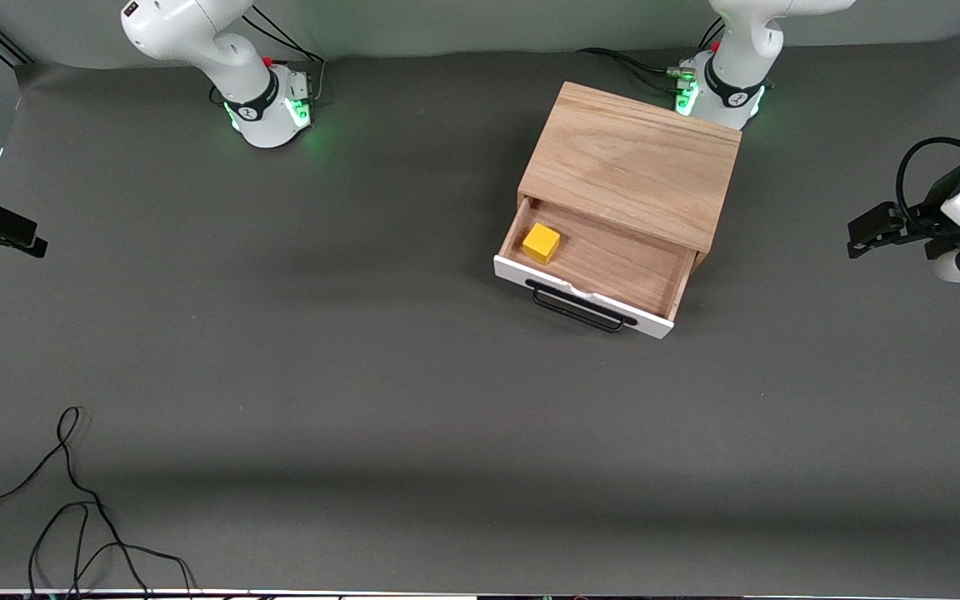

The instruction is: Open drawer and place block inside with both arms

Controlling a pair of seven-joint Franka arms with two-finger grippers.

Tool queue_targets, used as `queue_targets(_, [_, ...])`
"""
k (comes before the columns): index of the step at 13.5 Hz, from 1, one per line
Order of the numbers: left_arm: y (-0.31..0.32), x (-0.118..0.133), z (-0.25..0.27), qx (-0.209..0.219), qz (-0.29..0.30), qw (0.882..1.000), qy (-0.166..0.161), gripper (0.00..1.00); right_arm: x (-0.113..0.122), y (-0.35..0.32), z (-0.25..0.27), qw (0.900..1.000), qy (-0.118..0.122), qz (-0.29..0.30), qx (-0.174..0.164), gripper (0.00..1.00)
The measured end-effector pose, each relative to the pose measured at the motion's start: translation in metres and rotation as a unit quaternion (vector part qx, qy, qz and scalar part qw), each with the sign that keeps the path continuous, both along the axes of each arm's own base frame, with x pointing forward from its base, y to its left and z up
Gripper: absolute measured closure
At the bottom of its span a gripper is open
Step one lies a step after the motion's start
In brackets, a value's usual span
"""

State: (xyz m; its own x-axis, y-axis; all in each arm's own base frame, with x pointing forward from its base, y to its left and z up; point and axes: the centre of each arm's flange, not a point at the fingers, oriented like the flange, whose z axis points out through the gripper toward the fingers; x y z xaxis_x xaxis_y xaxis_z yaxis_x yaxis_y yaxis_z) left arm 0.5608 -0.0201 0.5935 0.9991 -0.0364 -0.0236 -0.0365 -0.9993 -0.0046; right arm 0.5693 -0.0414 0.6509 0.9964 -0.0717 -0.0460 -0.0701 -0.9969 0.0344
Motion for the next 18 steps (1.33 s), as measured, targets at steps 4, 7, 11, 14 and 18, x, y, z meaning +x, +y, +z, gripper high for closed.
queue_targets(4, [0.000, 0.000, 0.000, 0.000, 0.000, 1.000, 0.000, 0.00, 0.002, 0.000, -0.003, 1.000, 0.001, 0.003, 0.006, 0.00])
queue_targets(7, [0.000, 0.000, 0.000, 0.000, 0.000, 1.000, 0.000, 0.00, 0.006, -0.018, -0.012, 1.000, 0.007, -0.001, 0.029, 0.00])
queue_targets(11, [0.000, 0.000, 0.000, 0.000, -0.001, 1.000, 0.000, 0.00, 0.004, -0.025, -0.010, 0.999, 0.003, 0.006, 0.051, 0.00])
queue_targets(14, [0.000, 0.000, 0.000, 0.000, -0.001, 1.000, 0.000, 0.00, -0.006, -0.029, -0.007, 0.999, 0.004, 0.004, 0.055, 0.00])
queue_targets(18, [0.000, 0.000, 0.000, 0.000, -0.001, 1.000, 0.000, 0.00, -0.021, -0.022, -0.009, 0.998, 0.011, 0.011, 0.058, 0.00])
